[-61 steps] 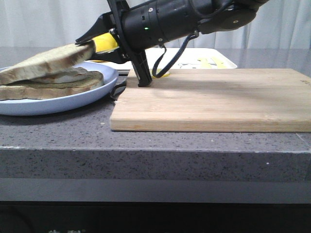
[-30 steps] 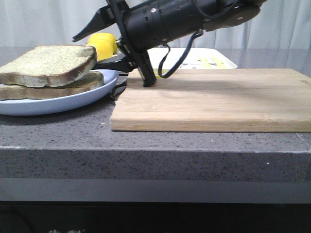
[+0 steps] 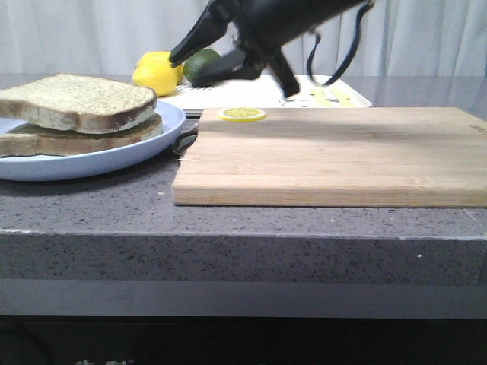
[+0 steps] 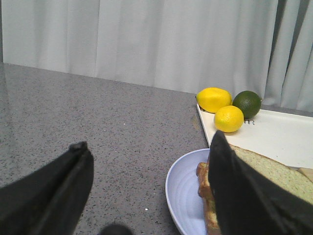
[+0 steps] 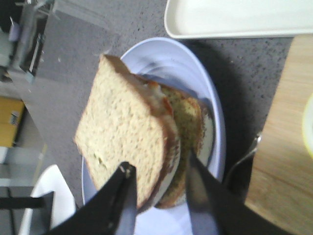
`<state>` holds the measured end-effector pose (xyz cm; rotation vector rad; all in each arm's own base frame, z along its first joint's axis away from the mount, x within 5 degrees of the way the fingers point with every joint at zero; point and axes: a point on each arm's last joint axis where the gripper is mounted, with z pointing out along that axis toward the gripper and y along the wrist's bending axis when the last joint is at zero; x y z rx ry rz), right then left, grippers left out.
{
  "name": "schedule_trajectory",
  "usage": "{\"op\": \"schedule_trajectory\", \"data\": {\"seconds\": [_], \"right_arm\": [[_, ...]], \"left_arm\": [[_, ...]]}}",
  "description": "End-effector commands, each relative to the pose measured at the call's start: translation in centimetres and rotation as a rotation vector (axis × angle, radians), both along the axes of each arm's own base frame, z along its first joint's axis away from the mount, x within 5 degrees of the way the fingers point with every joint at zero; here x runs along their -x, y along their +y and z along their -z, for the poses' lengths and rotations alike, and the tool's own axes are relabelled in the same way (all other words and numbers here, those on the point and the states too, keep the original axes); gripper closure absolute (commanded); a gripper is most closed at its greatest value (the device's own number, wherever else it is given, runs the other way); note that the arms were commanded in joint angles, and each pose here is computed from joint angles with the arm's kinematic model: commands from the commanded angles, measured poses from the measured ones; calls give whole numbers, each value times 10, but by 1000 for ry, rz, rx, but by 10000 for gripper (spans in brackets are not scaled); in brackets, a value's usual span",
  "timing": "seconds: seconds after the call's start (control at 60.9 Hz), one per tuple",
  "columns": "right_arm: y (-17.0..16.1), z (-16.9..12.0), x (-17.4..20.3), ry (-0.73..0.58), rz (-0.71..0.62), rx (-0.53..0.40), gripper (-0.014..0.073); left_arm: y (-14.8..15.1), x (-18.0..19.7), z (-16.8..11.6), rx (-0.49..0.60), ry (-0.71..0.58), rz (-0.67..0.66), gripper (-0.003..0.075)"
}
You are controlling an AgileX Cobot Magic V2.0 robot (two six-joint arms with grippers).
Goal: Place bread and move sandwich to tray
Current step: 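Withdraw the right gripper up and away from the plate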
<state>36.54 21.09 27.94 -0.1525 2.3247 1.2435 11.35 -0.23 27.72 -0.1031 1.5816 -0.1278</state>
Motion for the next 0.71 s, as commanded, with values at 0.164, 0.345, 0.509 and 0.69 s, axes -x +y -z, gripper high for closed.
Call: {"op": "schedule_trajectory", "data": {"seconds": [0.164,0.345,0.509,0.69], "right_arm": [[-34,-84,42,-334,-55,222,602],[-72,-106,60,-383,-18,423,654],[-126,-121,77,-311,130,645,654],[-182,-131,105,-182,299,715,654]], "left_arm": [[1,-2,-17,16,-105,-10,226],[1,-2,-17,16,-105,-10,226],[1,-2,-17,16,-105,-10,226],[1,-2,-17,16,-105,-10,226]]}}
